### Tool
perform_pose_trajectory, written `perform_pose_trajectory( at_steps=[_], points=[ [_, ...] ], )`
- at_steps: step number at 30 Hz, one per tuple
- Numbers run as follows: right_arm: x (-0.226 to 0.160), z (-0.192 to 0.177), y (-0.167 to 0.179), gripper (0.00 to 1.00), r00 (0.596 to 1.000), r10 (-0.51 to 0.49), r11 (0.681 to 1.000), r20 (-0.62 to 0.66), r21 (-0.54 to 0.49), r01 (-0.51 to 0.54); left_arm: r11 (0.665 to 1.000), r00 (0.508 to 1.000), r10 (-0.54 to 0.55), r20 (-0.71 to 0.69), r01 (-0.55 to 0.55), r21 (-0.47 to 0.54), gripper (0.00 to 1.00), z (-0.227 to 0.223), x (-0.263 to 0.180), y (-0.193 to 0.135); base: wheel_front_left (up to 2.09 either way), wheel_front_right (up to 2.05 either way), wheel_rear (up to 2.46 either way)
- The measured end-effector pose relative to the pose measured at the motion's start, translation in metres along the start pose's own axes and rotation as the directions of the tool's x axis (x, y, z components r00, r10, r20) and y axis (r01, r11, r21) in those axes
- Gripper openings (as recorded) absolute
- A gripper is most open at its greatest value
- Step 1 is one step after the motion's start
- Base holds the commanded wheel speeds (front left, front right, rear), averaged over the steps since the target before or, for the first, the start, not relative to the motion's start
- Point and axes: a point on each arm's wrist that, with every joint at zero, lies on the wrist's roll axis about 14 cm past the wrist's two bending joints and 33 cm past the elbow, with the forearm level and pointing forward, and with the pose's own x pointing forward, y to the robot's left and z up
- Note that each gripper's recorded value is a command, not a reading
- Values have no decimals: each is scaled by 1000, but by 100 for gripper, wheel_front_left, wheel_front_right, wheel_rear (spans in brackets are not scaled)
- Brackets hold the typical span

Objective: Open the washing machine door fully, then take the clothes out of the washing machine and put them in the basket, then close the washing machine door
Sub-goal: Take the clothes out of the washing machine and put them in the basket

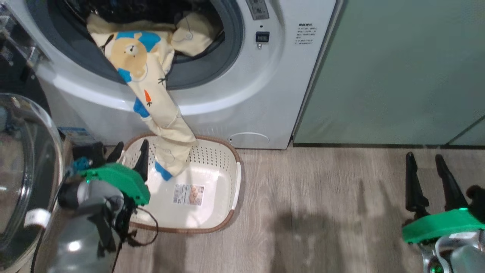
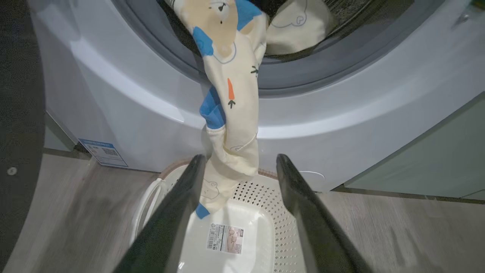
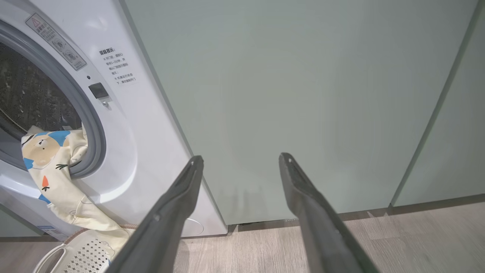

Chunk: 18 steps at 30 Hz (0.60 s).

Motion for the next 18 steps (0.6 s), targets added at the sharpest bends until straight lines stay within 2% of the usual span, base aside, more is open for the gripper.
perform_pose_trajectory(
  at_steps=[6, 18],
  points=[
    [-21, 8, -2, 100, 1000, -12, 1000, 25, 12, 12, 1000, 994, -10, 113, 10, 2, 100, 20, -35, -2, 0, 0, 0],
    [-30, 12, 1, 100, 999, -6, 1000, 41, 18, 5, 999, 990, -13, 138, 8, 33, 100, 22, -54, -2, 0, 0, 0]
  ],
)
